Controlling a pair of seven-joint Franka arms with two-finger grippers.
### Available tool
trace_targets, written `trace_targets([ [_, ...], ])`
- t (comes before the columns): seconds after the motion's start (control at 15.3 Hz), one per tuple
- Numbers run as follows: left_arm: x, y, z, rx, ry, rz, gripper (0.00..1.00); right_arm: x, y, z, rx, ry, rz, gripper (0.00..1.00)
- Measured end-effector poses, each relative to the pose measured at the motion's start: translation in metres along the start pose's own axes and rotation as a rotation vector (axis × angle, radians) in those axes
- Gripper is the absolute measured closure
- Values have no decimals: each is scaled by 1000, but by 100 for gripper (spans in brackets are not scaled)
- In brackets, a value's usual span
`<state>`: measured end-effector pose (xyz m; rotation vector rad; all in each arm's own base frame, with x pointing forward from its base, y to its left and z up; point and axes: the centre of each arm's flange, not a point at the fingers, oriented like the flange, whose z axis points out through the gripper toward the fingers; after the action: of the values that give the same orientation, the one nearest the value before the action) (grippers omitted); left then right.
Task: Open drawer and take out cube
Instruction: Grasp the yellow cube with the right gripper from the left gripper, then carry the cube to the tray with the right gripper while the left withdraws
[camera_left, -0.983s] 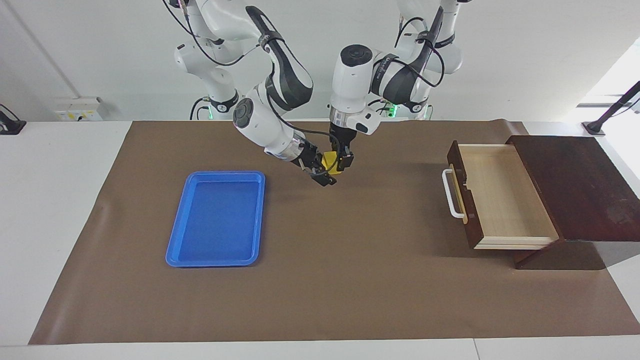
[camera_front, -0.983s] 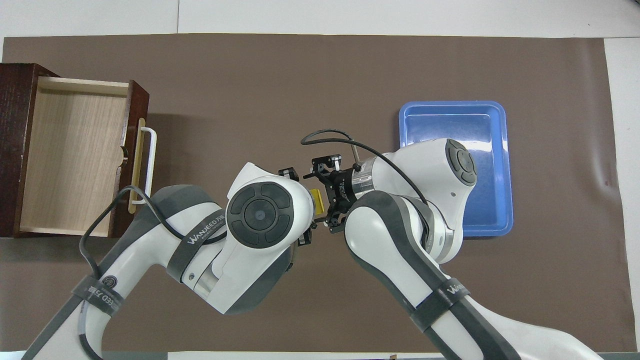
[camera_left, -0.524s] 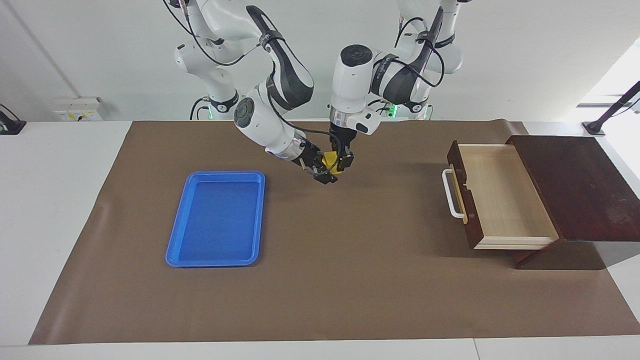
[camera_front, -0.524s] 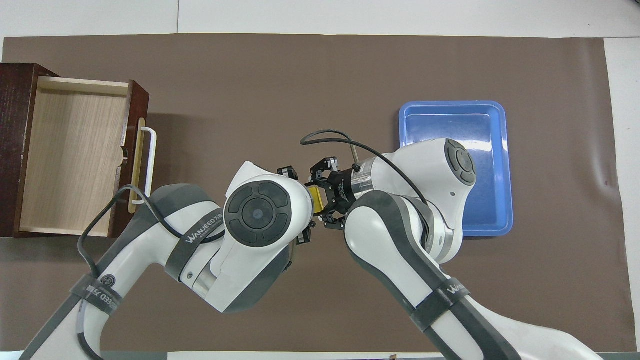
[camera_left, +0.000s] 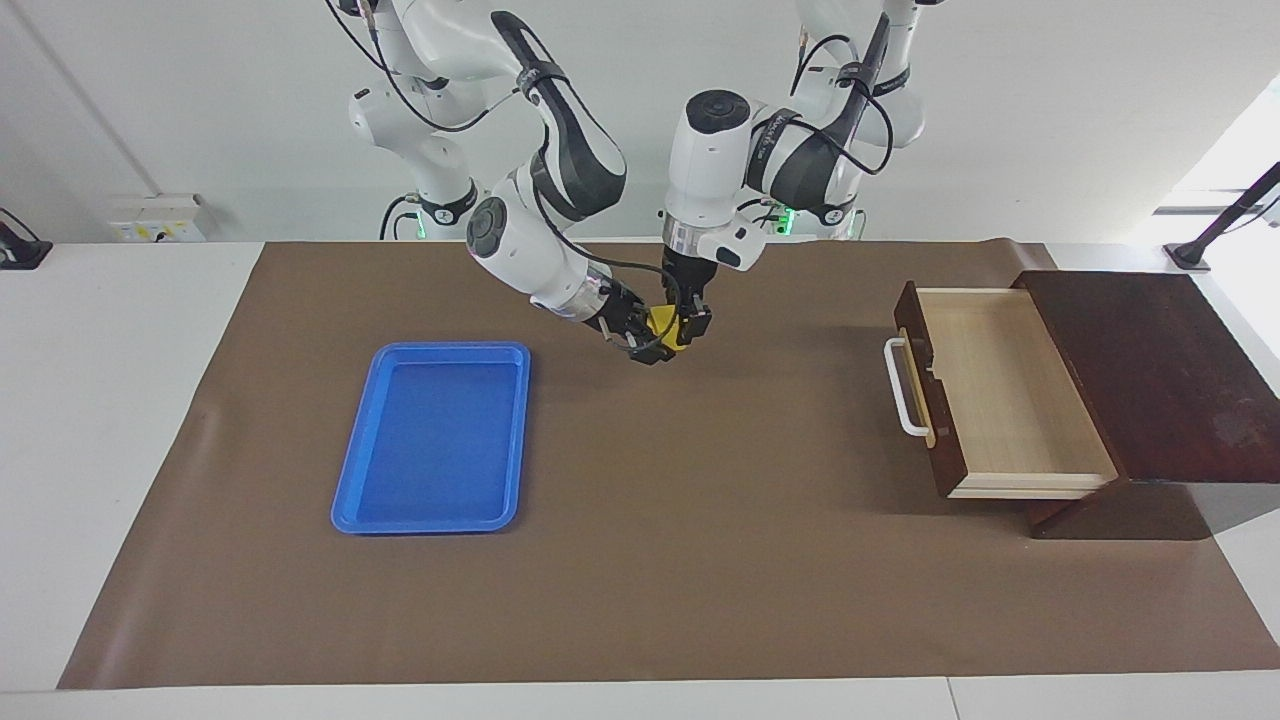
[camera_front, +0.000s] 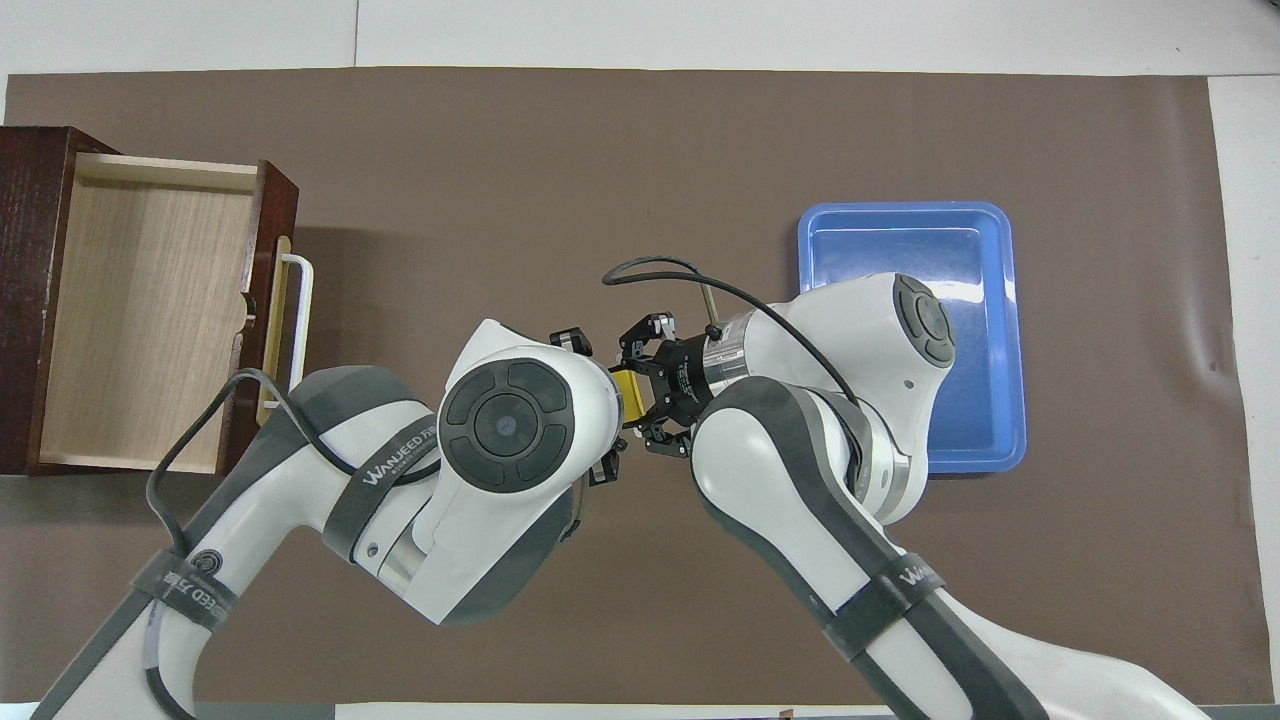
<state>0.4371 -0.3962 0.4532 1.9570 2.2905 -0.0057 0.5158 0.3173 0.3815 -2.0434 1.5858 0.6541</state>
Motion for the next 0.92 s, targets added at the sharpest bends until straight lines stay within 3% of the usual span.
trace_targets([
  [0.2,0,1,-2,-1,-1,0,41,-1,-2,-3,3,-4,-1,45],
  [0.46,8,6,-2,21,33,-15,1,-3,-14,-21,25,-24,0,45],
  [0.72,63,58,-3,35,76,1,0,15,-25,-41,60,-24,32,45],
  [0.92,136,114,-3,7,134,17,0,65,-40,-77,120,-16,109,45],
])
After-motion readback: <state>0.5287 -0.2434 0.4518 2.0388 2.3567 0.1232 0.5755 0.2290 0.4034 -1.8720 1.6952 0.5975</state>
